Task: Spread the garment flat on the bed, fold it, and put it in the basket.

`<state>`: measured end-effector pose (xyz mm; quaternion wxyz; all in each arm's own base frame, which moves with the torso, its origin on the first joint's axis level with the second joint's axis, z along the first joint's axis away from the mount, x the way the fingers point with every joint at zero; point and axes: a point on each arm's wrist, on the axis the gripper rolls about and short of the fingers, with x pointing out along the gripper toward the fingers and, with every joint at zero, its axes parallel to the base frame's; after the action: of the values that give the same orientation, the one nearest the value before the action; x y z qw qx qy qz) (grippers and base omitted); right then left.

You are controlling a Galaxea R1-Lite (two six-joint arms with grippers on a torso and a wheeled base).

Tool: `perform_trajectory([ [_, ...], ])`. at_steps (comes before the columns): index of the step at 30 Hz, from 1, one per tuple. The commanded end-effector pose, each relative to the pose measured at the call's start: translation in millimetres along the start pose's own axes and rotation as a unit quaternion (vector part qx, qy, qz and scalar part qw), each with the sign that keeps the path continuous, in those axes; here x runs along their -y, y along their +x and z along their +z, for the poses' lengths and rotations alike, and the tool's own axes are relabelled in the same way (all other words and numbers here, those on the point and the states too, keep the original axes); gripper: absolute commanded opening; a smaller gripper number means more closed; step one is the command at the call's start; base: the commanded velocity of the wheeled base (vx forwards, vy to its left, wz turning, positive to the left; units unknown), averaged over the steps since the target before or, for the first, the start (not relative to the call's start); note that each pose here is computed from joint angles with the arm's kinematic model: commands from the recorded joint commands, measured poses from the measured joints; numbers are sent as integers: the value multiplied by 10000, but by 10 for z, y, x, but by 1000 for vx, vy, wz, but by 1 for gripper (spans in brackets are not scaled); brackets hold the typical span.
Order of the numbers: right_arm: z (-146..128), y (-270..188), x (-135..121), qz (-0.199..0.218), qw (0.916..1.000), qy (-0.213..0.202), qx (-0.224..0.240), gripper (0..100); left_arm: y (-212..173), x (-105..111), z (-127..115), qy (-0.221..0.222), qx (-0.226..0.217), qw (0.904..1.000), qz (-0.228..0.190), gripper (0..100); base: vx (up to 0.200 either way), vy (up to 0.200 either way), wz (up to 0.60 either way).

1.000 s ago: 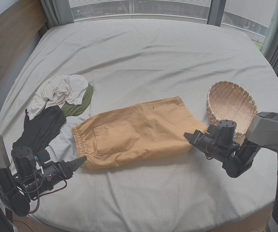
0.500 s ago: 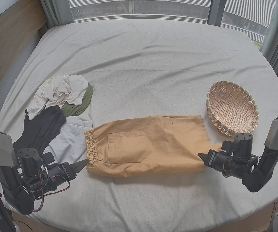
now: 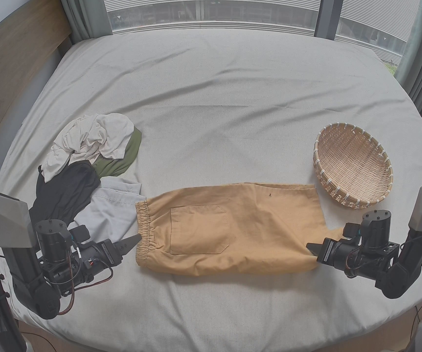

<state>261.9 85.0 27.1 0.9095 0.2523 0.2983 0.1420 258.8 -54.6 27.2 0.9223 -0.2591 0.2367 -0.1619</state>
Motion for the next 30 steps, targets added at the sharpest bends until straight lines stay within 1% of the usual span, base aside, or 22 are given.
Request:
perform_trajectory([
  [1, -88, -40, 26, -103, 9999, -15, -35, 100, 43, -31, -28, -16, -62, 10000, 31, 100, 0, 0, 0],
  [3, -88, -40, 26, -103, 9999, -15, -35, 100, 43, -31, -28, -16, -62, 10000, 31, 100, 0, 0, 0],
  [5, -143, -177, 84, -208, 9997, -4, 84, 100, 97, -65, -58, -26, -119, 9999, 64, 100, 0, 0, 0],
  [8, -151, -267, 141, -353, 9990, 31, 258, 100, 145, -82, -70, -27, -136, 9999, 66, 100, 0, 0, 0],
  [10, -129, -354, 210, -451, 9979, 92, 450, 100, 195, -95, -82, -24, -151, 9999, 59, 100, 0, 0, 0],
  [11, -129, -354, 210, -451, 9979, 92, 450, 100, 195, -95, -82, -24, -151, 9999, 59, 100, 0, 0, 0],
  [13, -91, -458, 320, -673, 9958, 240, 579, 100, 289, -135, -128, -41, -225, 9997, 69, 100, 0, 0, 0],
  [15, -43, -522, 391, -809, 9936, 347, 701, 100, 373, -162, -149, -35, -234, 9997, 57, 100, 0, 0, 0],
  [18, 23, -574, 451, -905, 9911, 428, 878, 100, 442, -171, -141, -34, -205, 9998, 6, 100, 0, 0, 0],
  [21, 86, -620, 477, -922, 9891, 473, 1043, 100, 531, -175, -157, -19, -230, 9997, -101, 100, 0, 0, 0],
  [25, 140, -679, 454, -830, 9883, 471, 1188, 100, 679, -181, -176, -6, -202, 9996, -201, 100, 0, 0, 0],
  [30, 180, -702, 425, -763, 9876, 437, 1304, 100, 827, -134, -142, -149, -68, 9991, -379, 100, 0, 0, 0],
])
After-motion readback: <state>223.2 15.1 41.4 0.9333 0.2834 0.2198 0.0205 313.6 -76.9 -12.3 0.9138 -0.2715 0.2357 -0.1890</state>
